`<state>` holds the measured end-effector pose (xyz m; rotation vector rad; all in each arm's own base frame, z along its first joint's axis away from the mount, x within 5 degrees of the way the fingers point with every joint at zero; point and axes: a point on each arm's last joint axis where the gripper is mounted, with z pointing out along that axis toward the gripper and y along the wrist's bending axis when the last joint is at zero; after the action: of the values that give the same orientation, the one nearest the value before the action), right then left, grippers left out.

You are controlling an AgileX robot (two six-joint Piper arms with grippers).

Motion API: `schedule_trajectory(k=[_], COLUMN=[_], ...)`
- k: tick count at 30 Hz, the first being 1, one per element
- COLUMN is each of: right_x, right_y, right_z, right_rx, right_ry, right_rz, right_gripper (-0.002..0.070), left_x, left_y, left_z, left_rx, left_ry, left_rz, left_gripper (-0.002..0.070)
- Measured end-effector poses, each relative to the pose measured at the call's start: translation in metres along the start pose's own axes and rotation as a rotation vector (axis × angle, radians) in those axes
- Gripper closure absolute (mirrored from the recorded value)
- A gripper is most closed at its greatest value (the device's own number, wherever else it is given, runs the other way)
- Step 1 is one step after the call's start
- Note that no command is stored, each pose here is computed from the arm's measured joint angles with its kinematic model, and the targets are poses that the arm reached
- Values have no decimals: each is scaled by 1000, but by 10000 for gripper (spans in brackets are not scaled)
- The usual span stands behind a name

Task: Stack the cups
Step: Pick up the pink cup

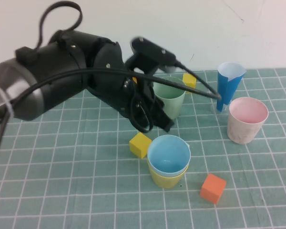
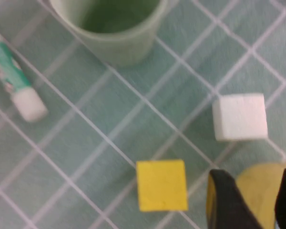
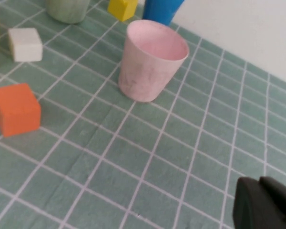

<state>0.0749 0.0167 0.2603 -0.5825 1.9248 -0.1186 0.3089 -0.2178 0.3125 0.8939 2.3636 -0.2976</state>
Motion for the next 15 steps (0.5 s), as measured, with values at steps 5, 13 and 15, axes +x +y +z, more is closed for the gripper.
schedule_trajectory(k=[5,13,15], right_x=[-28,-82,-91], right_y=[-7,-29,-35], right_z=[-3,25,38], right_rx=[-122,-308,-342], right_ry=[84,134,137], right_rz=[-13,-13,-18], right_gripper=[679,679,679], left_x=[-11,-3,10], left_y=[6,12,11], left_z=[-42,-133,-152], left_rx=[-108,-277,-306], left_ry=[-161,-375,-405], left_rz=[-4,1,0], left_gripper=[614,671,672])
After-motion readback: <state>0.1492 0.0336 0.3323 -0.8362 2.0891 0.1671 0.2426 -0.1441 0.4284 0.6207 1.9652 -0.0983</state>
